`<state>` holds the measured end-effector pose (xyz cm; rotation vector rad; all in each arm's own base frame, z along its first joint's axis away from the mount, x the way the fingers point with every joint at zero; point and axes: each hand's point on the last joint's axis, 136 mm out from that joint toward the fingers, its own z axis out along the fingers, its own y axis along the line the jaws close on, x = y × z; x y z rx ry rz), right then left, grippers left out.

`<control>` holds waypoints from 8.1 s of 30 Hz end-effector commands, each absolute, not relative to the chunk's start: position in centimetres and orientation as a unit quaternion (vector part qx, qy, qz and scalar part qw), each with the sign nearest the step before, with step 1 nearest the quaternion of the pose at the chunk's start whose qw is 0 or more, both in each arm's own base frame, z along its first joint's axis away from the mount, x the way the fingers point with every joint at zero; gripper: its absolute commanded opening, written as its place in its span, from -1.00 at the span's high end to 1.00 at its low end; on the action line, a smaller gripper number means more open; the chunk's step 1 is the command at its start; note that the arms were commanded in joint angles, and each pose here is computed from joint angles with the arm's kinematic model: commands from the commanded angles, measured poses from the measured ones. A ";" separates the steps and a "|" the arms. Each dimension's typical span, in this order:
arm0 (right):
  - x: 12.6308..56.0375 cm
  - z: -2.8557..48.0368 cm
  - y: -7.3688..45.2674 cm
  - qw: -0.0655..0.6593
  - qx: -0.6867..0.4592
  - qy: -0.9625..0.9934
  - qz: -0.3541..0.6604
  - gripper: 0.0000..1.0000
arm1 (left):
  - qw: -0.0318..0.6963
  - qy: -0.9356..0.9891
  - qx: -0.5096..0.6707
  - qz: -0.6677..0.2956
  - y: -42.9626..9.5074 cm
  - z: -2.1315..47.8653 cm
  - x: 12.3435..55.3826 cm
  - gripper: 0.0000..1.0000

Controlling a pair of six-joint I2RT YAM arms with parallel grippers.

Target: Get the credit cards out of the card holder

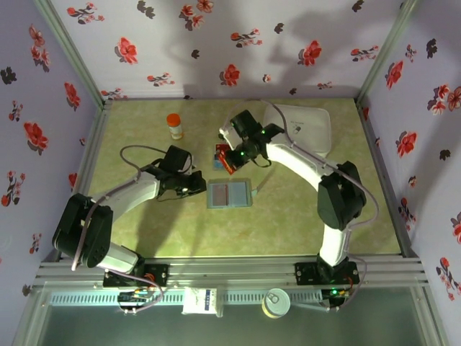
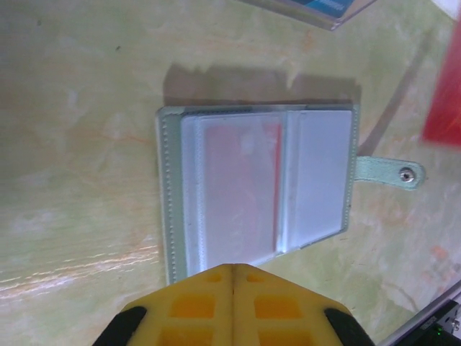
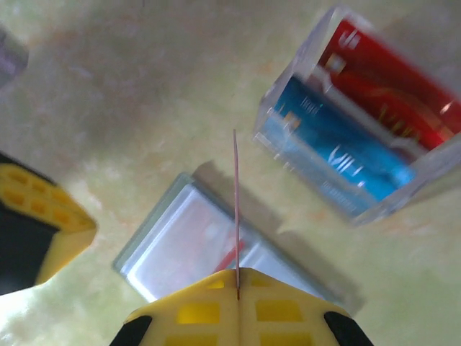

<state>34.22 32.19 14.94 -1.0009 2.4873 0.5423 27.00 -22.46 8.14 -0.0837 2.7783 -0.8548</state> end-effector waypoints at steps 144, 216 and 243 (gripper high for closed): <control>27.0 3.7 33.5 0.073 -0.011 0.947 0.314 0.50 | 0.022 0.970 -0.032 -0.241 -22.2 0.8 25.2 0.99; 27.8 8.9 29.2 0.123 0.007 0.900 0.419 0.65 | 0.056 0.935 -0.004 -0.351 -30.2 7.1 28.1 0.61; 27.8 13.6 23.7 0.188 0.043 0.905 0.379 0.50 | 0.036 0.935 0.046 -0.349 -35.8 6.1 27.6 0.09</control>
